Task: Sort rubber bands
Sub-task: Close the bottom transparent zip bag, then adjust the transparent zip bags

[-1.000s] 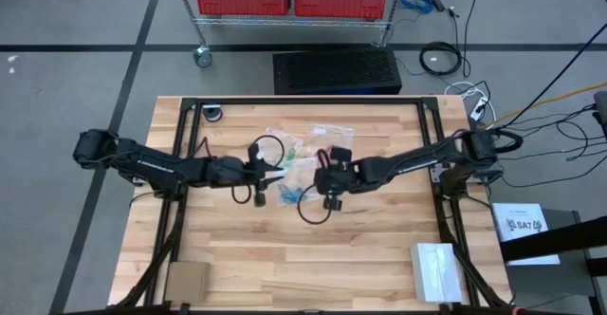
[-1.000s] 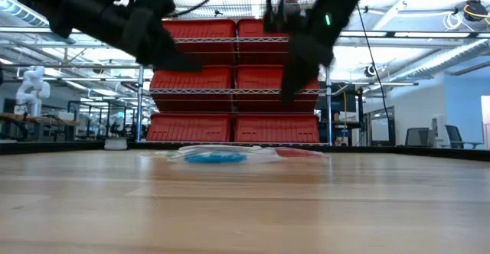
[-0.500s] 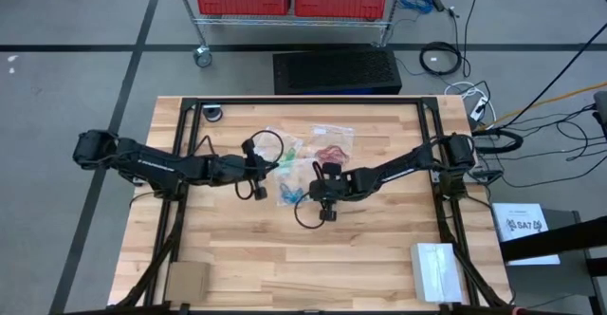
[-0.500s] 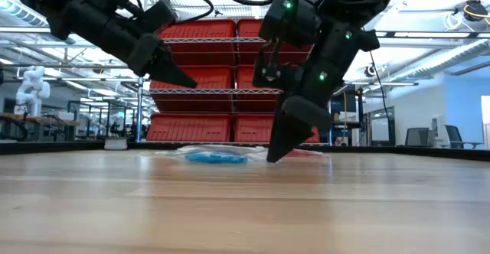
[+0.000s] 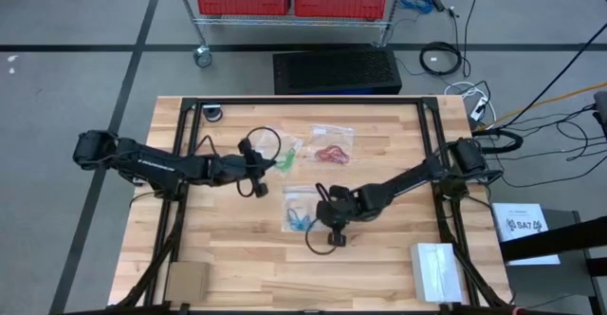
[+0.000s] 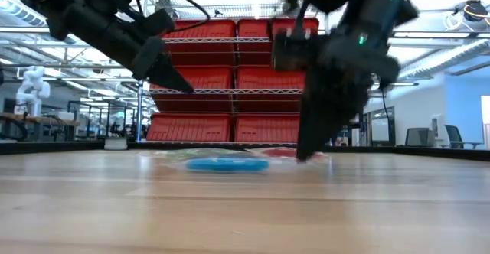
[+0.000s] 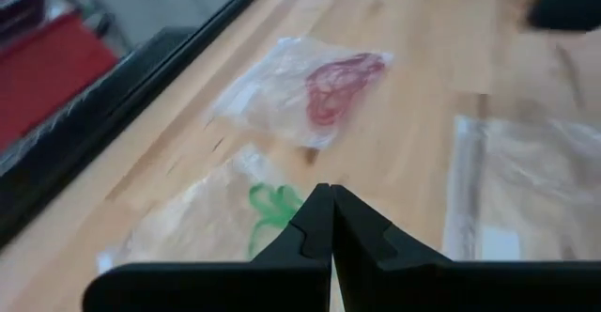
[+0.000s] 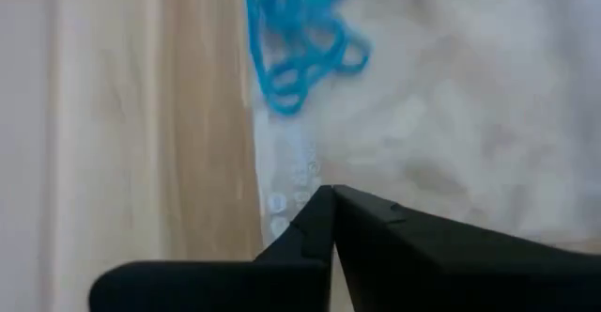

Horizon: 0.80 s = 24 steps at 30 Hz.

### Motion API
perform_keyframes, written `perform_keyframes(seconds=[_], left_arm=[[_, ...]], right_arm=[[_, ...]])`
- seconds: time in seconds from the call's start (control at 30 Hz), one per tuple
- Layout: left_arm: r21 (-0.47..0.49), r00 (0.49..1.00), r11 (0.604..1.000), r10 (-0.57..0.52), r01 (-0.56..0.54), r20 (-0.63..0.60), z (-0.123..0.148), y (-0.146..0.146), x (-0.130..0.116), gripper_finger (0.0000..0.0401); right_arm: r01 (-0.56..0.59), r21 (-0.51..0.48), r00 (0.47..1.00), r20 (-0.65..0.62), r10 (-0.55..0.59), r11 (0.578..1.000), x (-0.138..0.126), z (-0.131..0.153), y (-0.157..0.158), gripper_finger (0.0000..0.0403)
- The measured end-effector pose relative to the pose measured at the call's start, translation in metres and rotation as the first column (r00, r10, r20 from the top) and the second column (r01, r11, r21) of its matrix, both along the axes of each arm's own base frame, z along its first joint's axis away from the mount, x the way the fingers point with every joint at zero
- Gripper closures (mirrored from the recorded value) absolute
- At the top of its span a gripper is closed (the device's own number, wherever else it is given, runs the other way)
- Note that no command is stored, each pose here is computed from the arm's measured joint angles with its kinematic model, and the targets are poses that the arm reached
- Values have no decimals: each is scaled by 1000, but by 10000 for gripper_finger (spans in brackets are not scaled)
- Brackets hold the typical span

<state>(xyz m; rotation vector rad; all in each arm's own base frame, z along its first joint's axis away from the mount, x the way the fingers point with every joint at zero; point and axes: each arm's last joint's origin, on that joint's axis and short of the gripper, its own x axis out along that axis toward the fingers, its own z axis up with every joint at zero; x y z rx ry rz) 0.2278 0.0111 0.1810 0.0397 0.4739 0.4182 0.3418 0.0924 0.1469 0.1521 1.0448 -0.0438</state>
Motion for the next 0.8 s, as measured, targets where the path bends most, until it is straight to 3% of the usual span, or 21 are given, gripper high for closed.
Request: perform_keyframes(seconds=[0.17, 0.33, 0.47, 0.7, 0.8], left_arm=[[-141, 981, 971, 195, -192, 4, -10, 14, -1, 396], [-248, 938, 905, 344, -345, -47, -33, 31, 3, 396], [-267, 915, 877, 399, -400, -60, -48, 44, 9, 396], [-378, 915, 844, 402, -381, -26, -61, 54, 17, 396], [-397, 916, 837, 400, -377, -28, -68, 55, 19, 396]], right_arm=[[129, -185, 987, 123, -107, 974, -11, 37, -8, 403], [378, -315, 922, 214, -323, 870, -21, 64, -48, 403], [512, -305, 858, 210, -468, 803, -17, 61, -92, 403], [662, -329, 741, 154, -653, 674, -13, 32, -167, 403], [682, -291, 719, 105, -687, 670, -12, 15, -187, 403]])
